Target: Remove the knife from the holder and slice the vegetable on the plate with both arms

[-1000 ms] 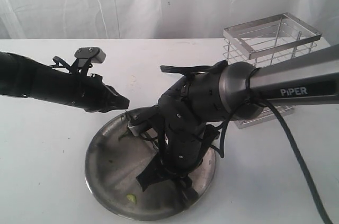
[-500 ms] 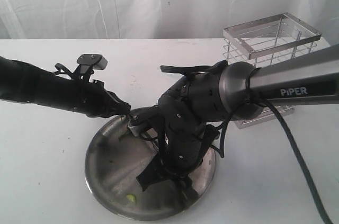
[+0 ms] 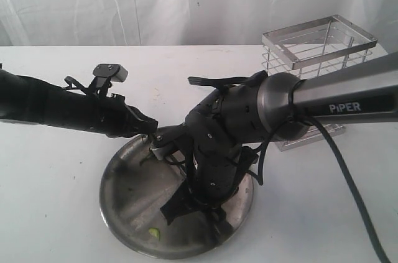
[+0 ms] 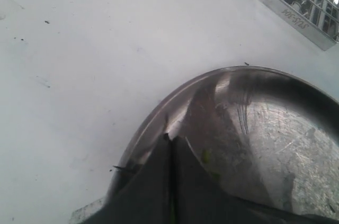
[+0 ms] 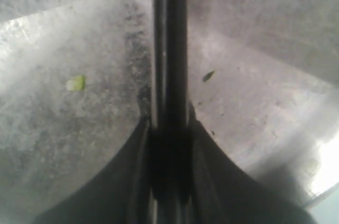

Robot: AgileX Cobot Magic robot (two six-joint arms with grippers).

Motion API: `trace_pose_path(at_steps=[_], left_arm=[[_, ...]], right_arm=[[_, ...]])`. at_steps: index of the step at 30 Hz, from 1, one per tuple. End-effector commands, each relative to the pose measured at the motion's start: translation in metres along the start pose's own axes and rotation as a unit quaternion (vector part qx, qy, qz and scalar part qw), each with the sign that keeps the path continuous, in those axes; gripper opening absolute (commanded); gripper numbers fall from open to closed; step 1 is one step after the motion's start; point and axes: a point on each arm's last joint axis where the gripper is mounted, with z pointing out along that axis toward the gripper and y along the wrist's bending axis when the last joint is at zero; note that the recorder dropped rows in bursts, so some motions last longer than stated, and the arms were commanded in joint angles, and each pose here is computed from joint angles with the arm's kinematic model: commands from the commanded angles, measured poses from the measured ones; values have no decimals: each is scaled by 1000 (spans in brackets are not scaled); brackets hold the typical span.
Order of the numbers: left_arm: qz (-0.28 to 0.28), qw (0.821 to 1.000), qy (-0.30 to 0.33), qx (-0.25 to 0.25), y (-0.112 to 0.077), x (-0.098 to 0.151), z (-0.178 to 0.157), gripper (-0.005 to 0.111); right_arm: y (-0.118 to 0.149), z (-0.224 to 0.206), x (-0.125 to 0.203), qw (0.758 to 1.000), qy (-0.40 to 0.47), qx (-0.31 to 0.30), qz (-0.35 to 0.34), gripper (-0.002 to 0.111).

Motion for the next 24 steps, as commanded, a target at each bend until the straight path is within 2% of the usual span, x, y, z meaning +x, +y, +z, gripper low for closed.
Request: trace_pose_path(at_steps=[1, 10, 17, 24], left_arm=[[5, 1000, 0, 8, -2, 1, -1, 0], [6, 1000, 0, 11, -2, 1, -1, 0], [6, 1000, -3, 27, -5, 0, -1, 0], [19, 999, 5, 46, -18, 1, 6, 0]], right_arm=[[-1, -4, 4, 1000, 20, 5, 2, 0], [-2, -7, 7, 999, 37, 10, 3, 0], [-4, -28, 8, 1000, 20, 8, 5, 0], [-5, -28, 11, 999, 38, 10, 6, 0]])
